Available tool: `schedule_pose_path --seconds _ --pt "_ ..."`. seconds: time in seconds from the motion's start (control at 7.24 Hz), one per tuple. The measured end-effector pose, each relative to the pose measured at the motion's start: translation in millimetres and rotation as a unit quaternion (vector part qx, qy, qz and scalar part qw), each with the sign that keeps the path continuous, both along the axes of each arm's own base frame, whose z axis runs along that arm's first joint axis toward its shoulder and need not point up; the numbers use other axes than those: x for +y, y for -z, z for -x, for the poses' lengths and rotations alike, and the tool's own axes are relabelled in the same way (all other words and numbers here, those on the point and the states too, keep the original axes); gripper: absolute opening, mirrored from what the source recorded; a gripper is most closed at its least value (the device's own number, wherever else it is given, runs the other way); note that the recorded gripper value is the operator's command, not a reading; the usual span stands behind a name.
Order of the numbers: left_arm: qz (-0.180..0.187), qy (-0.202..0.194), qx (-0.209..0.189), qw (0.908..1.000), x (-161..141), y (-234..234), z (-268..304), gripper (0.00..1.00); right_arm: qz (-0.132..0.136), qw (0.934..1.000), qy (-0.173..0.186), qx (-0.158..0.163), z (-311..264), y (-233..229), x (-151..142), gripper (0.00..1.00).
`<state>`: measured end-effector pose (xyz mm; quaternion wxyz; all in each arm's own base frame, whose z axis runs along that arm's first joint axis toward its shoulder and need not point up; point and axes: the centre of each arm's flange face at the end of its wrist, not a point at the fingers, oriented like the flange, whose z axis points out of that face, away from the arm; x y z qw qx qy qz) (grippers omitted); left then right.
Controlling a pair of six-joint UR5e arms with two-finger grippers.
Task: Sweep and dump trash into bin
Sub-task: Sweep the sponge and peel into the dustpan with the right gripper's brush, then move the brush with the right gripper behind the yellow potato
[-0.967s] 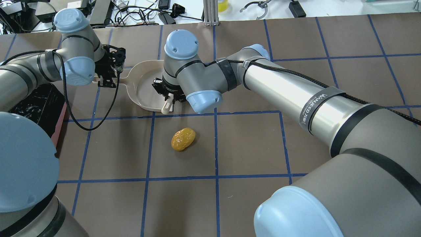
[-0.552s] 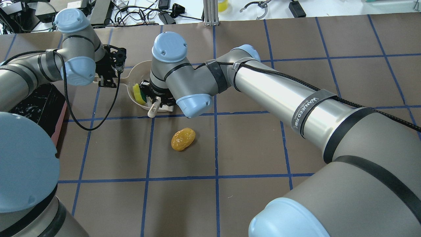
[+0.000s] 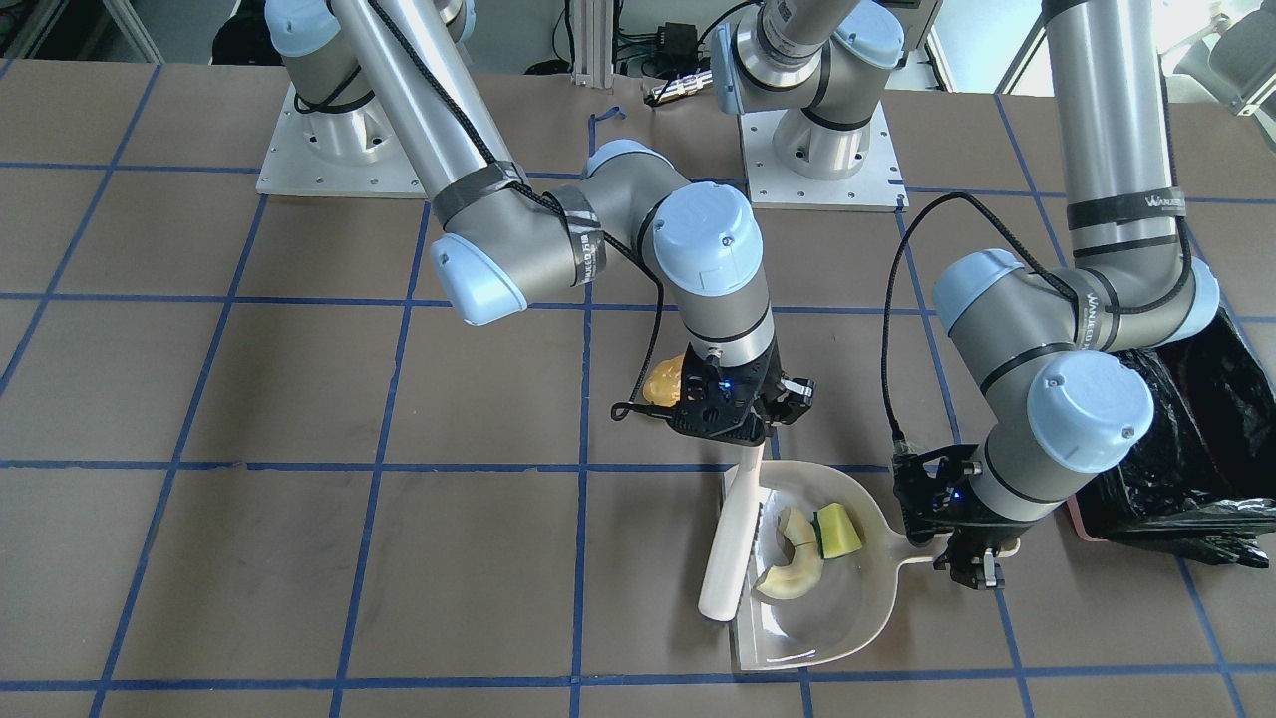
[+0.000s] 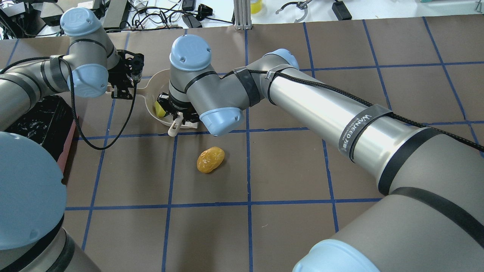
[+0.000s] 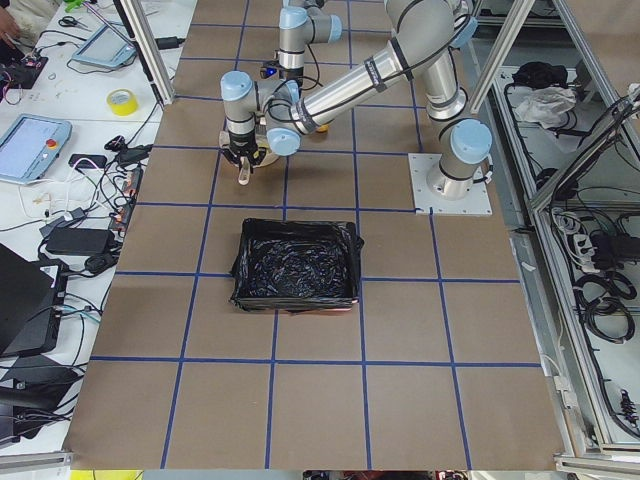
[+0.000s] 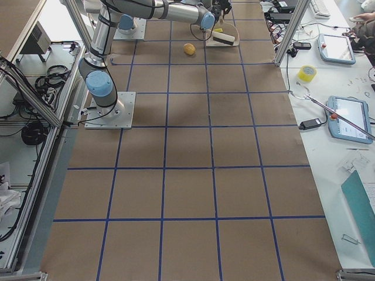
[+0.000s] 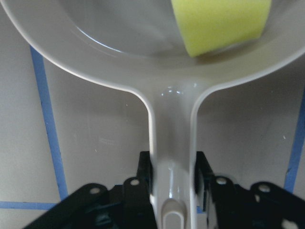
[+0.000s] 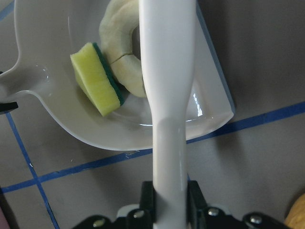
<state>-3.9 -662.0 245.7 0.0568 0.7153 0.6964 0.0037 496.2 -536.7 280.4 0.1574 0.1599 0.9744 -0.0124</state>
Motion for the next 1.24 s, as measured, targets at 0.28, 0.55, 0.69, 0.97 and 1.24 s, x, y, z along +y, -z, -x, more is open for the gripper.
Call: schedule_pose_path --seconds 0.28,0.55,0.69,0.97,1.24 --pt "-0.002 0.033 -0.003 0.9995 12.5 -19.3 -3.8 0.0 -0.013 0.9996 0.004 0.025 44.0 -32.5 2.2 0.0" --pt "-0.017 0.057 -0.008 0.9982 46.5 -34.6 -3.4 0.0 -0.029 0.9985 -0.008 0.045 88.5 -38.5 46.6 0.0" --pt "-0.026 0.064 -0.016 0.9975 71.0 -39.6 -1.6 0.0 -0.032 0.9978 -0.014 0.056 110.2 -39.7 76.8 0.0" --pt "-0.047 0.065 -0.019 0.9966 122.1 -32.4 5.0 0.0 -0.039 0.9967 -0.015 0.07 146.4 -35.4 144.7 0.0" --pt "-0.063 0.062 -0.019 0.9959 158.5 -11.8 10.9 0.0 -0.021 0.9977 -0.005 0.064 166.2 -9.1 198.7 0.0"
